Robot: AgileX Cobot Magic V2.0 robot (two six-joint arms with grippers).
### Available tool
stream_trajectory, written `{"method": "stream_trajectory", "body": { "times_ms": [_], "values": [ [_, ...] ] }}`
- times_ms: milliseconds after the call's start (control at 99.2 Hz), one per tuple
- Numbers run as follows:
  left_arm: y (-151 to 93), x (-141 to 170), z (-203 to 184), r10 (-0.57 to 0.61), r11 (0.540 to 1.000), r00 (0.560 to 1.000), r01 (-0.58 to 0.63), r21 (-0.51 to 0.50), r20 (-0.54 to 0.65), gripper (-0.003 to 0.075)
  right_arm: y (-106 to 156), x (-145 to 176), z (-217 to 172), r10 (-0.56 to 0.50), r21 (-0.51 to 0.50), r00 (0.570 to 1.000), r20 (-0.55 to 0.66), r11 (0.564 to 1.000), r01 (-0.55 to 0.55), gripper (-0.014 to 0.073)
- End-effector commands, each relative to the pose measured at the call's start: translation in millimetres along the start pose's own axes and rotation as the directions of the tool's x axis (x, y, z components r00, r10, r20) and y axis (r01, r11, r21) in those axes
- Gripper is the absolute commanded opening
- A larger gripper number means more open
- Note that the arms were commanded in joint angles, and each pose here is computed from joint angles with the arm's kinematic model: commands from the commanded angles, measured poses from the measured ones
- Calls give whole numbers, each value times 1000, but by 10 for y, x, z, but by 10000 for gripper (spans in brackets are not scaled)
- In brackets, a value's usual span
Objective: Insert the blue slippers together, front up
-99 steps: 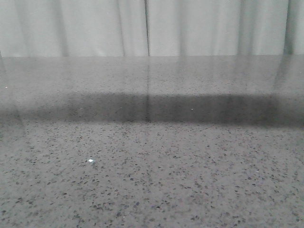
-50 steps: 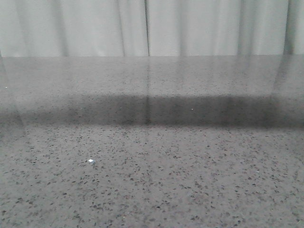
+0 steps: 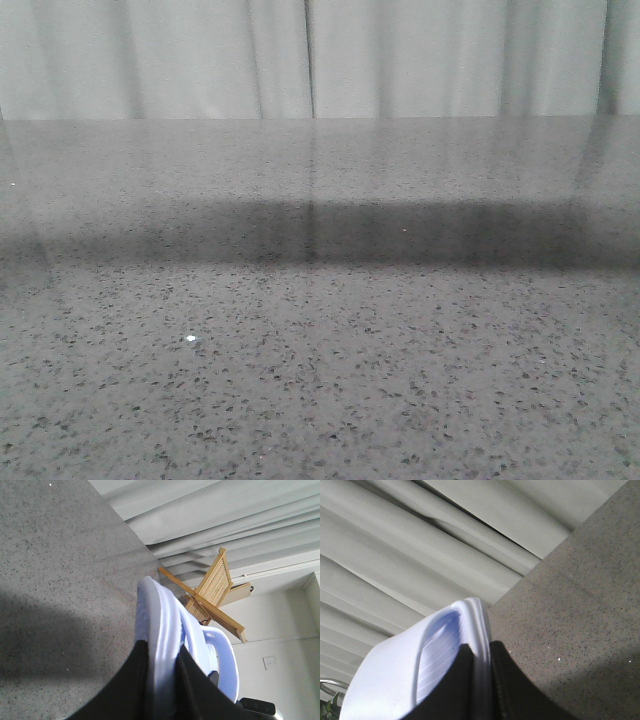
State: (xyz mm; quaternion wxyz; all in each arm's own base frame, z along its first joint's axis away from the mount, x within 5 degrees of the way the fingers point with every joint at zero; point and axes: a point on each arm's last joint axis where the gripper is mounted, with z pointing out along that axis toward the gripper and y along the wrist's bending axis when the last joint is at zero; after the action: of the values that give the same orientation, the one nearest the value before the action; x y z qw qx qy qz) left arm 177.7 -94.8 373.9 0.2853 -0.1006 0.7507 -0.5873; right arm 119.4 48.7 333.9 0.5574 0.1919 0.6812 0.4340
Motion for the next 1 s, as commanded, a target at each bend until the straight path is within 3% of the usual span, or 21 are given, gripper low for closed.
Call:
{"method": "stream_trajectory", "body": {
  "times_ms": [0, 574, 987],
  "values": [
    [-211, 40, -30, -25, 992, 998, 31, 119, -52, 16, 130, -84, 50, -12, -60, 999, 50, 998, 15, -107],
    [-248, 117, 136, -60, 968, 979, 104, 227, -195, 16, 218, 119, 309, -37, -140, 999, -9, 990, 36, -107],
    [-297, 251, 185, -35, 965, 964, 101, 241, -262, 16, 296, 251, 445, -98, -214, 995, -2, 972, 96, -107]
  ]
}}
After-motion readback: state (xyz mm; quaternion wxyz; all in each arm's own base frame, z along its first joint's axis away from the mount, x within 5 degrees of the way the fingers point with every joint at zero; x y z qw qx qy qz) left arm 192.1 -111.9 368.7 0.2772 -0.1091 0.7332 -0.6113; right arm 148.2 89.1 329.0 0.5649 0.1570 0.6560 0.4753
